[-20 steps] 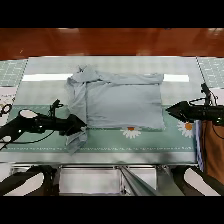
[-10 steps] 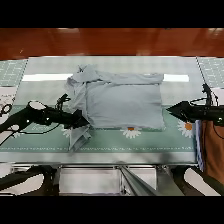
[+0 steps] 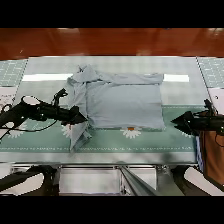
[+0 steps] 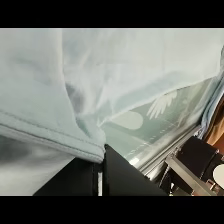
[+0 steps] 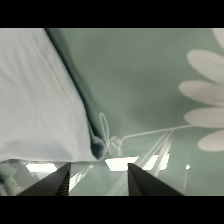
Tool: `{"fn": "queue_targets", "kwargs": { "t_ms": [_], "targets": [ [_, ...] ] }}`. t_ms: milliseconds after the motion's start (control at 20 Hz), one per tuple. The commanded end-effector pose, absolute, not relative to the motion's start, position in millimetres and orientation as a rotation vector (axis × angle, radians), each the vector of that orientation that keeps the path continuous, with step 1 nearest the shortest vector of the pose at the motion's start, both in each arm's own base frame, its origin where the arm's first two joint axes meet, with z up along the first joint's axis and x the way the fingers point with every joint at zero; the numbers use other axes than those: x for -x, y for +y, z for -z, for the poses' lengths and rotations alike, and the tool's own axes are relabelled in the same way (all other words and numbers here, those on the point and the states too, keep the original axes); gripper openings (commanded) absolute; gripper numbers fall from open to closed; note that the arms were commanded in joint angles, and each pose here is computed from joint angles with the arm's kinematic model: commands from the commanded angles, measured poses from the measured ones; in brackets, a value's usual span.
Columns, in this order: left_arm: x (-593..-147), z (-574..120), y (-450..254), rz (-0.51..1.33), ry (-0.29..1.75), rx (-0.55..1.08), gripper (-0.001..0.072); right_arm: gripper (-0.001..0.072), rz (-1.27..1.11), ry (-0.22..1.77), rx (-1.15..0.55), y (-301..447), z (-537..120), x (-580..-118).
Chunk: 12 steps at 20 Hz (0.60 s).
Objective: Fold the shirts.
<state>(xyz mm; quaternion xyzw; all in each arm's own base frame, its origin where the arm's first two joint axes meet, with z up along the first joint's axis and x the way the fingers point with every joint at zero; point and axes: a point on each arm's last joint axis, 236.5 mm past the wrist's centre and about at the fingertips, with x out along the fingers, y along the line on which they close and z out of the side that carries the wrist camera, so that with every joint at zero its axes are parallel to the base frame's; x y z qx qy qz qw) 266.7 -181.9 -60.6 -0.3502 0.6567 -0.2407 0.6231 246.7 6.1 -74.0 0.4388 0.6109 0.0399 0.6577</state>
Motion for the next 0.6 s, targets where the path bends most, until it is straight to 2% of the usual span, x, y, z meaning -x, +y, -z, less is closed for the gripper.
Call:
{"fn": "queue_targets", "kwargs": {
  "t_ms": [0,150,450,500,550],
  "targets": [
    [-267.4,59.2,-181.6,0.555,1.505,0.803,0.0034,0.0416,-0.162,1.438,-1.075,28.3,81.0,-244.8],
    [-267.5,59.3,-181.5,0.555,1.504,0.803,0.0034,0.0416,-0.229,1.529,-1.061,57.0,96.6,-241.9],
    [-270.0,60.3,-180.6,0.546,1.496,0.801,0.0035,0.0407,-0.269,1.517,-1.06,85.0,105.7,-283.1],
    [-270.5,60.5,-180.3,0.544,1.494,0.801,0.0034,0.0363,-0.28,1.517,-1.044,88.2,103.9,-289.4],
    [-270.7,60.5,-180.0,0.544,1.493,0.802,0.0034,0.0222,-0.3,1.508,-1.021,91.7,99.8,-295.9]
  ]
}}
